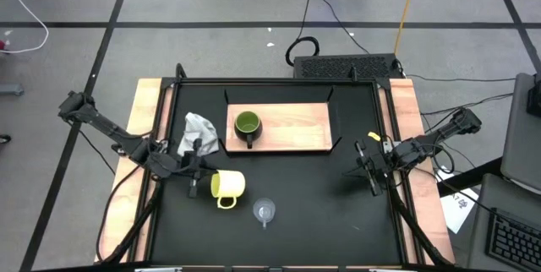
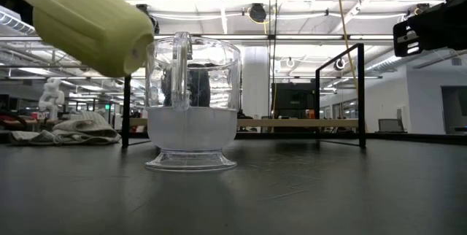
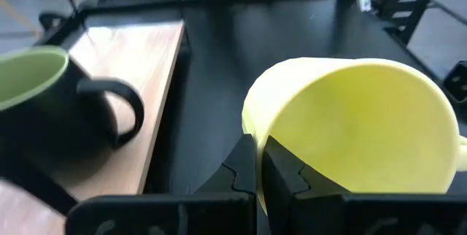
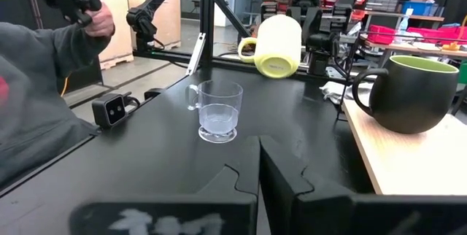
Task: Stack small to large cups/mugs on shelf
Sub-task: Put the yellow mug on the shelf
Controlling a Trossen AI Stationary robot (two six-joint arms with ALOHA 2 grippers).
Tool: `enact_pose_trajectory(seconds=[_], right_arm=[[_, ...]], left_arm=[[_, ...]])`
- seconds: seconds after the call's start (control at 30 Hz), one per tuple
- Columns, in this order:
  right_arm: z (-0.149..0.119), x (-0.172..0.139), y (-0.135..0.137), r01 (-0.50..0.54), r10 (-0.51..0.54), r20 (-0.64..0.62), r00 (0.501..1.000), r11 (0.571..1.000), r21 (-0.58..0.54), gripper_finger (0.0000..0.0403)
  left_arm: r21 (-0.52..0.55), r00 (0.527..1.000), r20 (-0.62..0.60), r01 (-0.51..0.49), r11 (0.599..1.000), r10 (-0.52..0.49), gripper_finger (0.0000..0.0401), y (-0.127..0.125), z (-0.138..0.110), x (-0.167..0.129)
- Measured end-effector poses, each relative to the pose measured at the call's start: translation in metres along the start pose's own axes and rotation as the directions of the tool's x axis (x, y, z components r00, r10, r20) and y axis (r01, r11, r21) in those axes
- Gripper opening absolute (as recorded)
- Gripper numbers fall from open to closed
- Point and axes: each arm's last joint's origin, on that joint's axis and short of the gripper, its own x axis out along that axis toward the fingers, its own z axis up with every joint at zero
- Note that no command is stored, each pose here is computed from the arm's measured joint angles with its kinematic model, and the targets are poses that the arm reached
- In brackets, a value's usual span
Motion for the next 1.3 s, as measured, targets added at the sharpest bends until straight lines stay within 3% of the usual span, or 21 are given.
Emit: enact_pose_trajectory(seconds=[0.3, 0.63, 0.77, 1.07, 1.3], right_arm=[[0.0, 0.0, 0.0, 0.001, -0.001, 0.002, 1.0, 1.0, -0.002, 0.0], [0.0, 0.0, 0.0, 0.0, 0.0, 0.0, 1.0, 1.0, -0.005, 0.0], [0.0, 0.0, 0.0, 0.0, 0.0, -0.001, 1.0, 1.0, -0.005, 0.0], [-0.001, 0.0, 0.0, 0.0, 0.0, -0.009, 1.0, 1.0, -0.004, 0.0], [-0.001, 0.0, 0.0, 0.0, 0.0, -0.008, 1.0, 1.0, -0.003, 0.0]], left_arm=[[0.072, 0.997, 0.023, 0.074, 0.995, -0.076, 0.0003, 0.009, 0.0, 0.0], [0.096, 1.0, 0.013, 0.026, 0.995, -0.027, 0.0003, 0.028, -0.006, 0.009], [0.117, 0.991, 0.1, 0.08, 0.99, -0.092, 0.0003, 0.031, -0.018, 0.011], [0.055, 0.989, 0.122, 0.078, 0.995, -0.085, 0.0003, 0.039, -0.046, 0.008], [0.021, 0.984, 0.152, 0.088, 0.996, -0.091, 0.0003, 0.039, -0.045, 0.007]])
